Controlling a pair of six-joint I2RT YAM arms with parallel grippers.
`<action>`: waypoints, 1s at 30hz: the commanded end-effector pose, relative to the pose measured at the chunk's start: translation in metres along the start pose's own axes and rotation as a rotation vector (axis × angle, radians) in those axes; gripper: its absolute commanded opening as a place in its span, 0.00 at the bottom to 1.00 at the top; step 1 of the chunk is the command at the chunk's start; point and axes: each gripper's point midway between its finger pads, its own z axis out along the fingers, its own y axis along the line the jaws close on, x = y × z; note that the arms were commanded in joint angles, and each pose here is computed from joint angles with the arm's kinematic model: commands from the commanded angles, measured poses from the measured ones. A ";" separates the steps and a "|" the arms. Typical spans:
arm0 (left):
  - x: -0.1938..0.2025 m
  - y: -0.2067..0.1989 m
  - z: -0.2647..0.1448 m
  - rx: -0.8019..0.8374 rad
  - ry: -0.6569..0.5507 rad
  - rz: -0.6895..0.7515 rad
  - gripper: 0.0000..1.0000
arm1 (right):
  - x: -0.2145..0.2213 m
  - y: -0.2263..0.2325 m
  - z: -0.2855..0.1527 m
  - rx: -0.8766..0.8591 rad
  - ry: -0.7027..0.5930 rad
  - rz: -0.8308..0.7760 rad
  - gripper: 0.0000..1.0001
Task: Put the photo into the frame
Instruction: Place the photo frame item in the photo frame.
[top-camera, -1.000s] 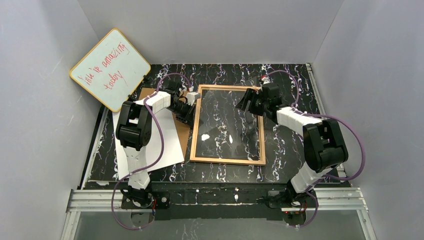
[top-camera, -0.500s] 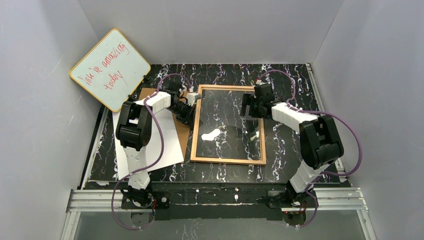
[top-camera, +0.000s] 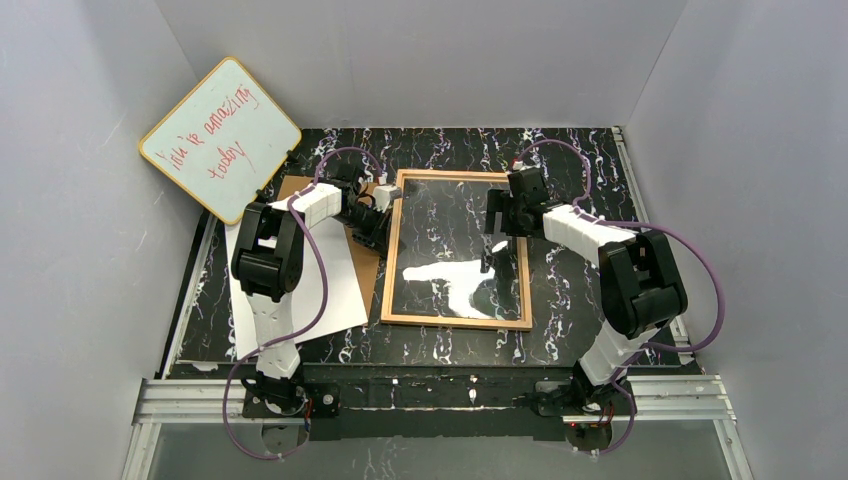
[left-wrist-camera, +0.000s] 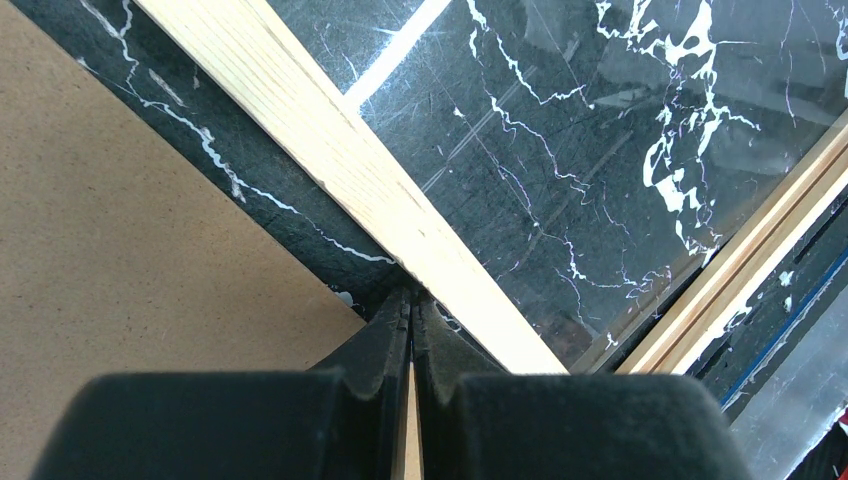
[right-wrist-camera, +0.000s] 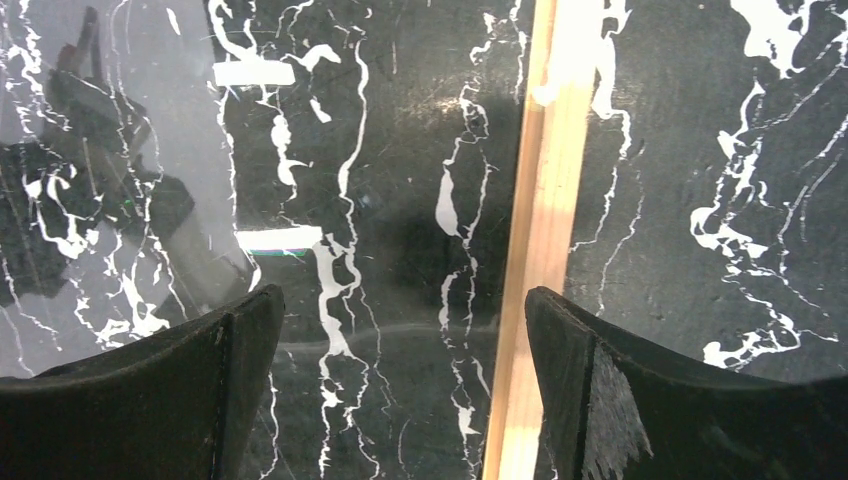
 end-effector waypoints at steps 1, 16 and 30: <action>0.023 -0.003 0.001 -0.005 0.083 -0.019 0.00 | -0.029 -0.002 -0.015 0.033 -0.083 -0.019 0.99; 0.007 -0.009 -0.007 0.001 0.044 -0.019 0.00 | -0.019 -0.014 -0.026 -0.076 -0.050 0.158 0.99; -0.018 -0.021 -0.018 0.036 -0.018 -0.042 0.01 | -0.005 -0.014 -0.026 -0.134 -0.035 0.232 0.96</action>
